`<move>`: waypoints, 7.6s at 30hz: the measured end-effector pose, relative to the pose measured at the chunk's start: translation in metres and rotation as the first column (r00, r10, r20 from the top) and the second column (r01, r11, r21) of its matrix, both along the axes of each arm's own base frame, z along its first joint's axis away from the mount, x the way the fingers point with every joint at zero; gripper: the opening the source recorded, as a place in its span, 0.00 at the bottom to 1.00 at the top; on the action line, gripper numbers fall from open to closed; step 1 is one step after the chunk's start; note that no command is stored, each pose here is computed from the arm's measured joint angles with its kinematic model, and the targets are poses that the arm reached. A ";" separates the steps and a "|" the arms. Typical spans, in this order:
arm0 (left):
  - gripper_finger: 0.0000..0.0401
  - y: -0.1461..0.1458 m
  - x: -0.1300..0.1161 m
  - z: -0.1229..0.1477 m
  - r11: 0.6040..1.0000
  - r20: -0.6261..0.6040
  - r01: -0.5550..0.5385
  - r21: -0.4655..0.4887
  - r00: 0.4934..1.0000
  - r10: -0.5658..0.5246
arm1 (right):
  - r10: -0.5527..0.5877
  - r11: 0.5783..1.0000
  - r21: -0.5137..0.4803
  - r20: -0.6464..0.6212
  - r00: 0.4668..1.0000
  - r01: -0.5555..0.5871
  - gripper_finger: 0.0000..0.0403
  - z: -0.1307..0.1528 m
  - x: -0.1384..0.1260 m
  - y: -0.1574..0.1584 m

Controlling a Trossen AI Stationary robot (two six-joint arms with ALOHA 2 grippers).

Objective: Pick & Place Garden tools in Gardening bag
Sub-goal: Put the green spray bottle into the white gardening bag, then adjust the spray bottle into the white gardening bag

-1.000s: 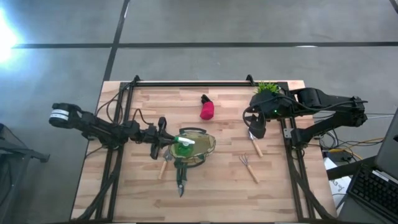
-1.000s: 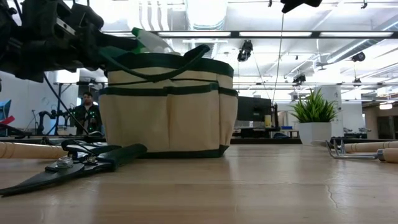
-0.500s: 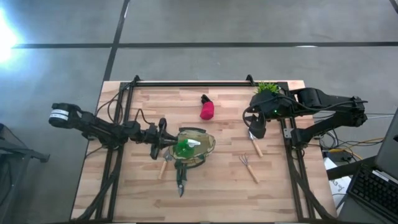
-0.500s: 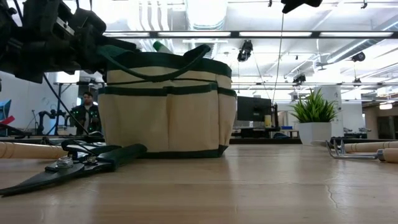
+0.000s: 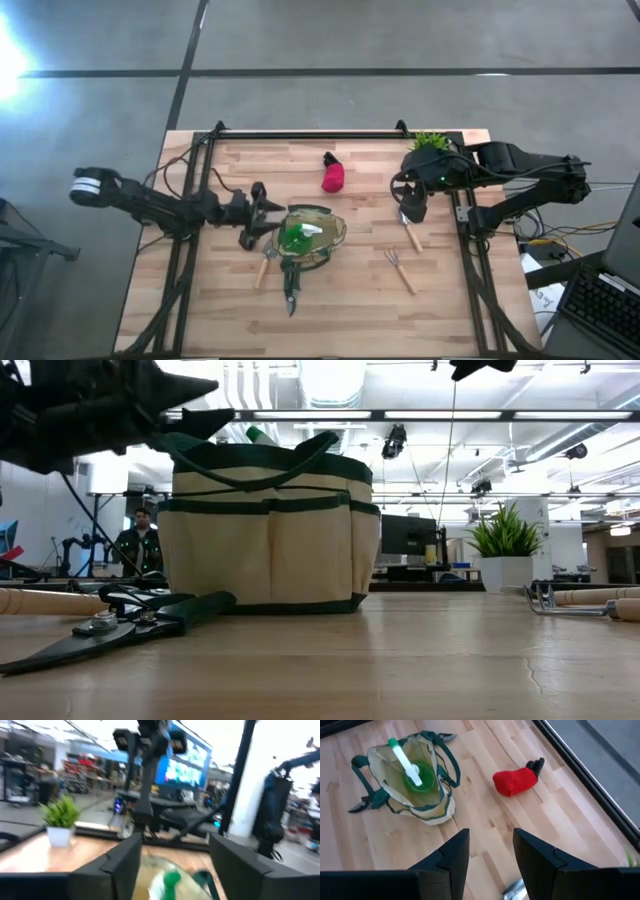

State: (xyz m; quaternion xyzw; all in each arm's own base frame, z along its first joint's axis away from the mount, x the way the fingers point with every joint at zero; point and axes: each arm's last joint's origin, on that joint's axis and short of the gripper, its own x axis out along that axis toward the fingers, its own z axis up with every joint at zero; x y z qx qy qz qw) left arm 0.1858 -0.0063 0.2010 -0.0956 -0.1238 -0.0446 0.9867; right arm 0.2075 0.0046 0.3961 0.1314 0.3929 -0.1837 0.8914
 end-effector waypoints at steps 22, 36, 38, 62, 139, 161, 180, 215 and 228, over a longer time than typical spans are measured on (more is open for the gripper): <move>0.73 0.019 -0.024 0.003 0.930 -0.243 -0.367 0.007 0.902 0.357 | 0.328 0.944 -0.001 0.142 0.934 -0.331 0.27 -0.124 0.110 0.014; 0.73 0.019 -0.047 -0.013 0.917 -0.466 -0.394 -0.052 0.822 0.327 | 0.424 0.906 0.024 -0.020 0.905 -0.424 0.17 -0.138 0.161 0.019; 0.73 0.019 -0.049 -0.014 0.916 -0.478 -0.396 -0.060 0.817 0.322 | 0.432 0.902 0.025 -0.036 0.901 -0.431 0.16 -0.141 0.163 0.019; 0.73 0.018 -0.049 -0.013 0.929 -0.477 -0.365 -0.066 0.829 0.292 | 0.416 0.909 0.061 -0.095 0.904 -0.412 0.02 -0.178 0.178 0.019; 0.73 0.007 -0.036 -0.036 0.999 -0.700 0.005 -0.050 0.713 -0.038 | 0.448 0.894 -0.051 0.064 0.892 -0.446 0.38 -0.143 0.184 0.019; 0.73 0.007 0.028 -0.028 0.994 -0.694 0.105 -0.006 0.716 -0.080 | 0.447 0.894 -0.030 0.015 0.894 -0.447 0.36 -0.129 0.167 0.018; 0.73 0.010 0.095 -0.026 0.992 -0.739 0.125 0.015 0.670 -0.073 | 0.389 0.920 0.056 -0.034 0.921 -0.387 0.40 -0.110 0.122 0.035; 0.73 0.010 0.091 -0.017 0.992 -0.730 0.123 0.016 0.680 -0.073 | 0.414 0.910 -0.037 0.028 0.910 -0.413 0.09 -0.123 0.137 0.036; 0.73 0.009 0.091 -0.017 0.992 -0.729 0.126 0.014 0.680 -0.076 | 0.446 0.895 -0.030 0.020 0.895 -0.446 0.09 -0.093 0.146 0.038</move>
